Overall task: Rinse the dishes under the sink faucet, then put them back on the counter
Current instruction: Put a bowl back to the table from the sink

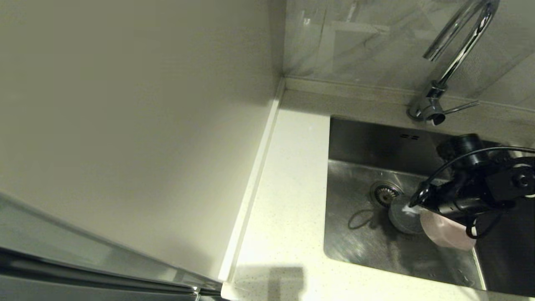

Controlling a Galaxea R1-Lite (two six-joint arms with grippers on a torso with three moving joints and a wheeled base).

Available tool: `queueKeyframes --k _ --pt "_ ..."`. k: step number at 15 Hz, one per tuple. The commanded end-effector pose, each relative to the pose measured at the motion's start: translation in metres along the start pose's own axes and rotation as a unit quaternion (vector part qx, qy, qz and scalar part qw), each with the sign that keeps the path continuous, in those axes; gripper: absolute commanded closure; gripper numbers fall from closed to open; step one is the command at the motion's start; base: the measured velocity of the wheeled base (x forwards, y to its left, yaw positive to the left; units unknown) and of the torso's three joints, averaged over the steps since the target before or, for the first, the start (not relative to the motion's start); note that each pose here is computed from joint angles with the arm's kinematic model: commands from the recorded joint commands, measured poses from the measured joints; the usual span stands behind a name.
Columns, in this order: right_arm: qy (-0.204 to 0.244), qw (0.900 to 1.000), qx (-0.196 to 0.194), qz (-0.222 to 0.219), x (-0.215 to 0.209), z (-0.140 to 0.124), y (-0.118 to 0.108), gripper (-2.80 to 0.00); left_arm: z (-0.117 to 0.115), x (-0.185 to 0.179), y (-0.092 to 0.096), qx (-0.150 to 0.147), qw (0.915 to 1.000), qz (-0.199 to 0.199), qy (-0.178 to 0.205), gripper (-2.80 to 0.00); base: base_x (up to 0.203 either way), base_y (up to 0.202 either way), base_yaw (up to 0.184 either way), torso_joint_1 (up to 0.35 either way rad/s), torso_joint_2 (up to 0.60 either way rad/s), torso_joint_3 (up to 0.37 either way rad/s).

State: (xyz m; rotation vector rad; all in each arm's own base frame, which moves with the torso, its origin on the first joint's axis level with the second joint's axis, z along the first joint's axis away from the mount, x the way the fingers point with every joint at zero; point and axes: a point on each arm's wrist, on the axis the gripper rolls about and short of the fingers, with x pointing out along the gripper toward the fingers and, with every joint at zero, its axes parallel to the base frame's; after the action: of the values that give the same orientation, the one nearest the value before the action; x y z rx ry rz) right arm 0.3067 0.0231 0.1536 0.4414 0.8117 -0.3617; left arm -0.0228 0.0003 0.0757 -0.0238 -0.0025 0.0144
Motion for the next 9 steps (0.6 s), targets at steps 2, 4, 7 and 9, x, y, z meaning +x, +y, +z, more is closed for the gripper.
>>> queueKeyframes --k 2,4,7,9 --pt "0.022 0.994 0.027 0.104 -0.066 -0.005 0.028 0.00 0.000 0.000 0.000 0.000 1.0000 0.000 -0.002 0.00 0.000 0.000 0.000 0.000 0.00 0.000" --pt "0.082 0.981 0.079 0.155 -0.091 0.007 0.040 0.00 0.000 0.000 0.000 0.000 1.0000 0.000 -0.003 0.00 0.000 0.000 0.000 0.000 0.00 0.000" --pt "0.210 0.931 0.172 0.242 -0.128 0.031 0.054 0.00 0.000 0.000 0.000 0.000 1.0000 0.000 -0.002 0.00 0.000 0.000 0.000 0.000 0.00 0.000" --pt "0.294 0.884 0.234 0.279 -0.151 0.046 0.061 0.00 0.000 0.000 0.000 0.000 1.0000 0.000 -0.003 0.00 0.000 0.000 0.000 0.000 0.00 0.000"
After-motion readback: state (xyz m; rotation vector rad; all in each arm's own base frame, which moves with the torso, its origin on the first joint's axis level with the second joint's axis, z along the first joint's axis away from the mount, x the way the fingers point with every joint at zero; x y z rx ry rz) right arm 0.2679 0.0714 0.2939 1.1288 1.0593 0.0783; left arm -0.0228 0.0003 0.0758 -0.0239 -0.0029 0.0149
